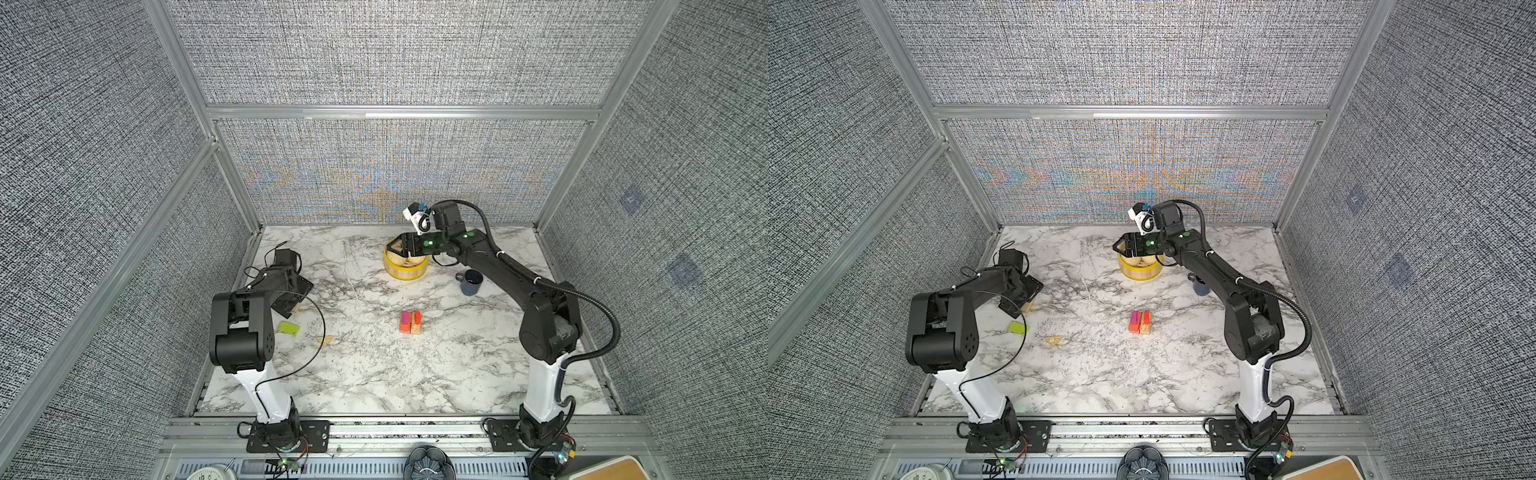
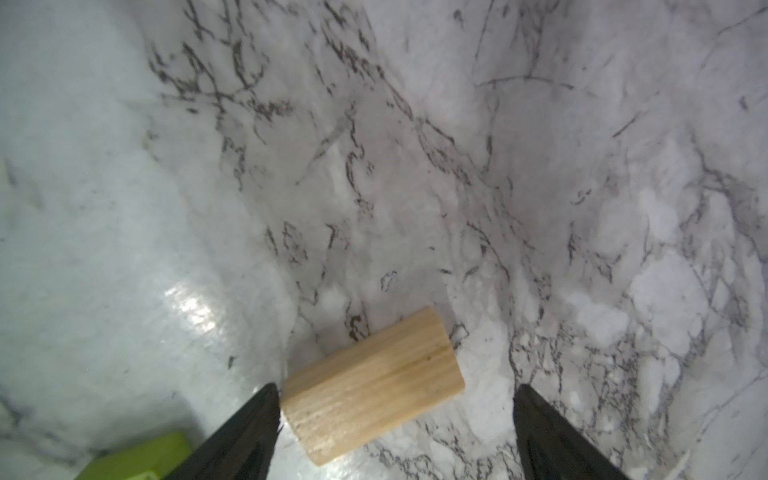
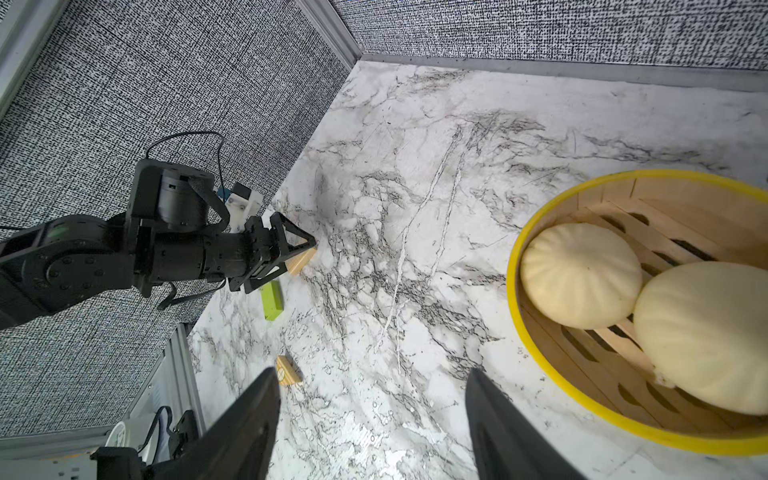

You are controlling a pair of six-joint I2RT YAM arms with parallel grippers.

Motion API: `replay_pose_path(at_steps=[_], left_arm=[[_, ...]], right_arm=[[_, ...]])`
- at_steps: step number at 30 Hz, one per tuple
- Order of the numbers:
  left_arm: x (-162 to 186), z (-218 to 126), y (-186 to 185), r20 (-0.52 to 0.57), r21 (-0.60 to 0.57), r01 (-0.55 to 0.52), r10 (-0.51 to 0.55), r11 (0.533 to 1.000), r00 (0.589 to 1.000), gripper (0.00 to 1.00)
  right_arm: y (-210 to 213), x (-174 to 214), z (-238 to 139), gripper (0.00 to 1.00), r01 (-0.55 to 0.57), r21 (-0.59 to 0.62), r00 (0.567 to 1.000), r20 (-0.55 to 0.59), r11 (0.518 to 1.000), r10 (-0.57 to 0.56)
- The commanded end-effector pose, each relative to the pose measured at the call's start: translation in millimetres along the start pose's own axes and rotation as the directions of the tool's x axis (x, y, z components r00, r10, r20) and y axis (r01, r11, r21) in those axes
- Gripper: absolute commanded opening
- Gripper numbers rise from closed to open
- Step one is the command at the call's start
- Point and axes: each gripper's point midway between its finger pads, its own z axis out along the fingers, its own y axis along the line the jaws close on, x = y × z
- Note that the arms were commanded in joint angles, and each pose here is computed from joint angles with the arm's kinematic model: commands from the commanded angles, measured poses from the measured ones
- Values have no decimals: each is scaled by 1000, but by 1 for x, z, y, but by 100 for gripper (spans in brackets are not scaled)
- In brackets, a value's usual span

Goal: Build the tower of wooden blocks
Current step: 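Lower the left gripper over the light wooden block and close on it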

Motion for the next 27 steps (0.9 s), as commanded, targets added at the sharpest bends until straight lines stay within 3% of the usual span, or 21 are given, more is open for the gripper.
replay_pose_path(at_steps=[1, 11, 27], left_arm=[[-1, 1, 6, -9, -37, 1, -2, 999, 1000, 88], [-5, 0, 18, -20, -135, -43, 41, 990, 999, 86], [-5, 15, 16, -54, -163, -31, 22, 986, 998, 77]], right_arm=[[5, -6, -1, 72, 12, -25, 1000, 15, 1000, -12], [5, -8, -1, 70, 4, -39, 1000, 23, 999, -3], [2, -7, -1, 68, -10, -40, 1000, 26, 999, 11]])
